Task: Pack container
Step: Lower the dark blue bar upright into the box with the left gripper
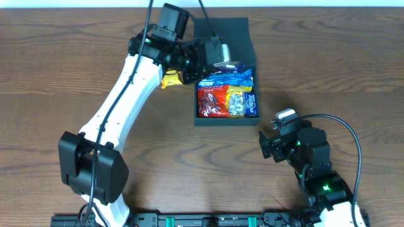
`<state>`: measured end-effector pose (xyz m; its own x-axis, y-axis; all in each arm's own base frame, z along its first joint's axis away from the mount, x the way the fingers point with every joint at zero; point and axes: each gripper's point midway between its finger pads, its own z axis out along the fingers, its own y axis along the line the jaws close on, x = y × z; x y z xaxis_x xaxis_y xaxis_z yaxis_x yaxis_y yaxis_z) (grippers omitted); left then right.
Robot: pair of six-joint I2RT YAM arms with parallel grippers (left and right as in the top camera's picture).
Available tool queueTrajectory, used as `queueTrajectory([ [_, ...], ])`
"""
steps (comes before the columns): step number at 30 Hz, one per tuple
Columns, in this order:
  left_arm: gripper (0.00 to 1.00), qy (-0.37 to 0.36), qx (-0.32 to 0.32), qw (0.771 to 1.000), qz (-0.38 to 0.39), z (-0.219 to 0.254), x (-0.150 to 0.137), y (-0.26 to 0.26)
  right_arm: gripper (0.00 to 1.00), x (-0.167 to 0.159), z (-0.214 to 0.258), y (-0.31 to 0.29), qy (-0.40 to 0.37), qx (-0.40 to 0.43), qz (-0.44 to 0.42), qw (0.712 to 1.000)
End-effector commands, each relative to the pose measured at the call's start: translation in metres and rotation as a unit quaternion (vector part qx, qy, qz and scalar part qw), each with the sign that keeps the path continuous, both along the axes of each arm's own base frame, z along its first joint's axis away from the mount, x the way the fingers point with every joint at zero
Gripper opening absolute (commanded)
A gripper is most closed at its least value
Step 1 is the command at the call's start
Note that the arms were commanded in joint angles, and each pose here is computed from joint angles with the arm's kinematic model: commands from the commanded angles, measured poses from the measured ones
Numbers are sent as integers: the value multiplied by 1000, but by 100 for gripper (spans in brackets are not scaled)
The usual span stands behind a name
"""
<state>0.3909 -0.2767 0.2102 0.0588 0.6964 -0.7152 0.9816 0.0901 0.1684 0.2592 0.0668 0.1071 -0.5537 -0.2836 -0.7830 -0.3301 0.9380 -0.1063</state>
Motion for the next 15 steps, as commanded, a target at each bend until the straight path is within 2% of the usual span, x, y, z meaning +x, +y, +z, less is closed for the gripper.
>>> queueTrajectory([
  [1,6,5,-5,1000,1,-9,10,-9,99,0,-1,-3,2,5,-8,1000],
  [6,6,33,3,999,36,-38,29,-13,99,0,-1,-3,1,5,-8,1000],
  [10,6,83,-25,995,47,-55,39,-28,99,0,-1,-3,1,5,-8,1000],
  [15,6,133,-73,988,29,-56,38,-46,99,0,-1,-3,2,5,-8,1000],
])
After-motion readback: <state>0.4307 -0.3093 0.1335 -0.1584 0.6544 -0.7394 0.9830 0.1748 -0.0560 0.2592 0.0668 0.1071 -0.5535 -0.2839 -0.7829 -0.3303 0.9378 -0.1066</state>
